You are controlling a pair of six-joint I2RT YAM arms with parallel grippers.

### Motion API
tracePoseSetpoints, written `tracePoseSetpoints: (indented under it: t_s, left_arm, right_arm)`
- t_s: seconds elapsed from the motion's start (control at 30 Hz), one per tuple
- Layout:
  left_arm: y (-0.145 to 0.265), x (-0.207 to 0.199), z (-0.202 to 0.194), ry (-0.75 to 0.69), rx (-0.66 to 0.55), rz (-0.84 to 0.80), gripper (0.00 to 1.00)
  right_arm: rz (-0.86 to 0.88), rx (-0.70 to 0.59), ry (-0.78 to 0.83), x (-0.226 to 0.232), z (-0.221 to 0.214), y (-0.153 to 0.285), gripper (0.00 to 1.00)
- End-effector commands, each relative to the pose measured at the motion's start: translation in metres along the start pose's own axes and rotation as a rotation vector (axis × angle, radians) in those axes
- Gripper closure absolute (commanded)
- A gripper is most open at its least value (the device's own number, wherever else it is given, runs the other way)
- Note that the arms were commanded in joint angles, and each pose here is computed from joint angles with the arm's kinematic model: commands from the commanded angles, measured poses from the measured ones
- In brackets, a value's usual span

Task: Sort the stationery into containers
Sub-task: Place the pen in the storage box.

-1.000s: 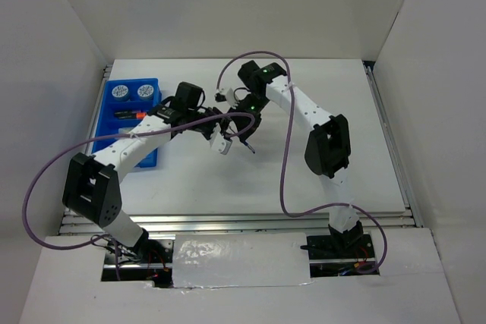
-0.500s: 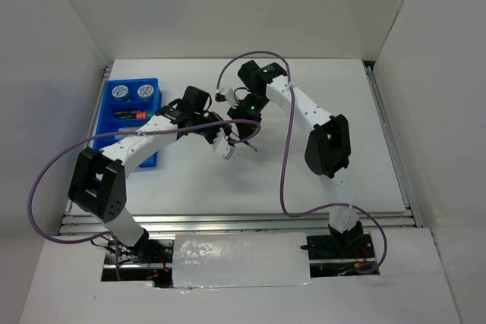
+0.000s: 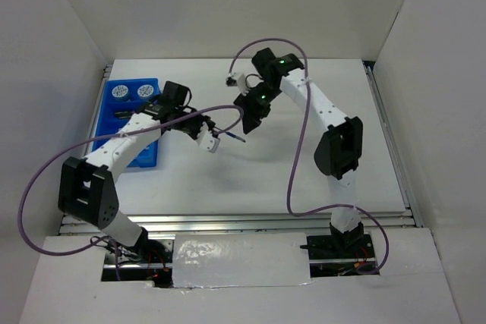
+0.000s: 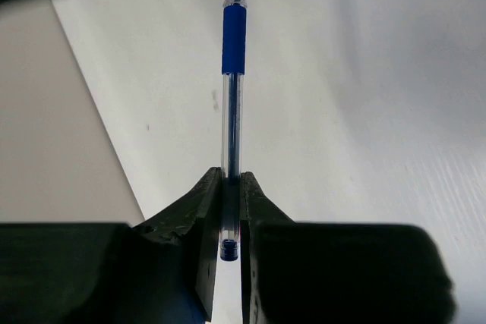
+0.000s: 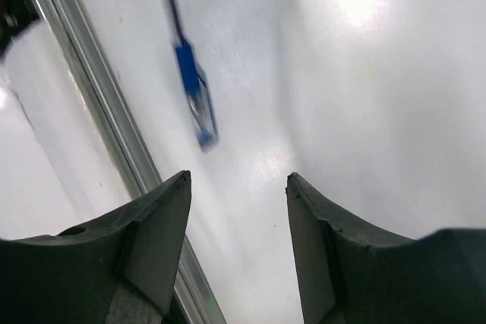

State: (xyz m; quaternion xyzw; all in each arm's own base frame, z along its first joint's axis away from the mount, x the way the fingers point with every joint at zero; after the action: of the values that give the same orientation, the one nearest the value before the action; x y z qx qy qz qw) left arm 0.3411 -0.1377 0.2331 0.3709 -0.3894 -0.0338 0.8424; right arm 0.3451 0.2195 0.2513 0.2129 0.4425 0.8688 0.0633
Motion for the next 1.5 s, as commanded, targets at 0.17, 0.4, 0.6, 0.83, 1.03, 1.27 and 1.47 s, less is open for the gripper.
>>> tracePoseSetpoints:
  t_s: [0.17,0.4,0.6,0.83,1.03,1.27,1.47]
  left_arm:
    - [0.107,-0.025,-0.019,0.256,0.006,0.007,1.0]
    - [0.194,-0.089,-0.063,0.322,0.214,-0.003,1.0]
    - [0.231,-0.122,-0.093,0.405,0.317,0.024,1.0]
    - [0.235,-0.141,-0.119,0.415,0.34,-0.038,0.97]
    - [0.23,-0.151,-0.139,0.444,0.341,-0.098,0.94]
    - [0.224,-0.156,-0.16,0.475,0.34,-0.147,0.91]
    - [0.224,-0.158,-0.164,0.482,0.354,-0.166,0.76]
  right_arm:
    - [-0.232,-0.393,-0.125,-0.006,-0.022,0.11,0.38]
    - [-0.226,-0.327,-0.207,-0.016,-0.05,0.097,0.39]
    - [-0.24,-0.277,-0.224,-0.022,-0.056,0.089,0.39]
    - [-0.259,-0.24,-0.239,-0.029,-0.062,0.083,0.39]
    - [-0.274,-0.219,-0.244,-0.032,-0.065,0.08,0.39]
    - [-0.283,-0.211,-0.244,-0.031,-0.066,0.081,0.39]
    - [-0.283,-0.198,-0.235,-0.028,-0.067,0.079,0.39]
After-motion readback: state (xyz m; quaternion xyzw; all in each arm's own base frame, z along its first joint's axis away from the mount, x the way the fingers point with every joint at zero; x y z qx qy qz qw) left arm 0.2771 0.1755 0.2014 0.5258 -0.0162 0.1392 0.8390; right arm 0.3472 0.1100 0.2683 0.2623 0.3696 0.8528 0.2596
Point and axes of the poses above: each gripper's point midway between its finger pads, its own y axis back along the fingers, its own x axis along the line the jaws close on, z = x × y, the point moved 10 cm from there along y, back along the fingers, and after that the axes turned 4 degrees about y, right-handed, at the moved point
